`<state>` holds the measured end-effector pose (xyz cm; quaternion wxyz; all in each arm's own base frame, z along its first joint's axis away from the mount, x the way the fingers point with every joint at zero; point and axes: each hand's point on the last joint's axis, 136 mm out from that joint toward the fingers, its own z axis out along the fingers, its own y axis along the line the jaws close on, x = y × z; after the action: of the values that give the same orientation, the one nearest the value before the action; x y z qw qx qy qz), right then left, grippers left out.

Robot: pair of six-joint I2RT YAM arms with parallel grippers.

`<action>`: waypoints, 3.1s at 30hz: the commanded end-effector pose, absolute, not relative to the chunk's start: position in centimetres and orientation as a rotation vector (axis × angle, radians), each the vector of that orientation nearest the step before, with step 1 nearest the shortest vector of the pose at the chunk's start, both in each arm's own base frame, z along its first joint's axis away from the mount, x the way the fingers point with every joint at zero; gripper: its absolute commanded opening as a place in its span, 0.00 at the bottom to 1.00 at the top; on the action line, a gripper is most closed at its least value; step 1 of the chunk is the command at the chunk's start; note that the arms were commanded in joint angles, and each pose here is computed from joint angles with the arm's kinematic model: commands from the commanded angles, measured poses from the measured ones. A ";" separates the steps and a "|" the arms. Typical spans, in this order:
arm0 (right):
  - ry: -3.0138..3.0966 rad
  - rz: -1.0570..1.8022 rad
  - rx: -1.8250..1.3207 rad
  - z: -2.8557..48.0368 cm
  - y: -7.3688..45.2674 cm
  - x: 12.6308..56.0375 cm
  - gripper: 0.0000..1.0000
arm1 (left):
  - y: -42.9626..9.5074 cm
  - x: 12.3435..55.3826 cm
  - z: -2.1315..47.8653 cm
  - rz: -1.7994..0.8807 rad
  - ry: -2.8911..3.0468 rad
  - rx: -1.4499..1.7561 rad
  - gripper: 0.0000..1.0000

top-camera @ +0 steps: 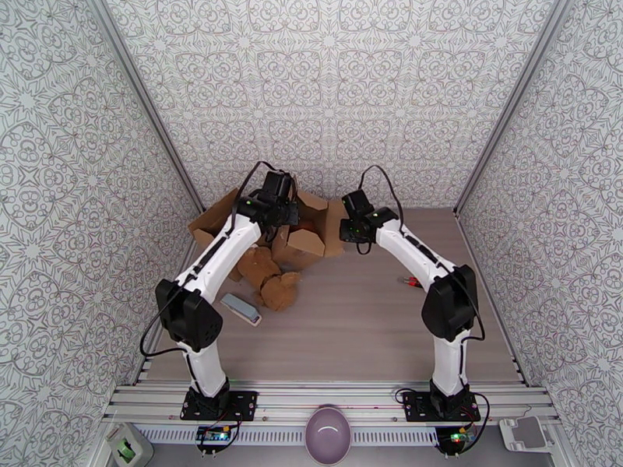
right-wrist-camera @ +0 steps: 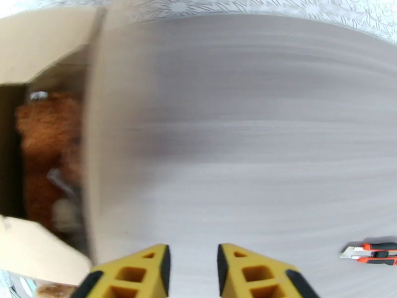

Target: Unpack the express box

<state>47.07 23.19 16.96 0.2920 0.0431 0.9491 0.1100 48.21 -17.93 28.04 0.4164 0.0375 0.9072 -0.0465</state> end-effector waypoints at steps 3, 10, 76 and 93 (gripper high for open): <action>2.569 0.561 0.180 12.3 26.7 47.6 0.25 | -22.2 48.1 33.8 -0.142 2.024 0.287 0.00; 2.363 0.490 0.325 17.7 22.1 46.7 0.43 | -22.5 48.4 30.7 0.013 2.117 0.295 0.00; 1.333 1.565 0.252 22.4 27.2 58.0 0.00 | -36.8 37.7 42.5 0.311 1.408 0.829 0.00; 1.572 1.483 0.329 17.9 27.6 61.0 0.00 | -32.4 44.1 38.5 0.252 1.668 0.683 0.00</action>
<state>58.84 28.97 23.90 0.4938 0.0778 0.5734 0.6491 43.89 -31.98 35.64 0.5955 0.3223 0.7185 0.1591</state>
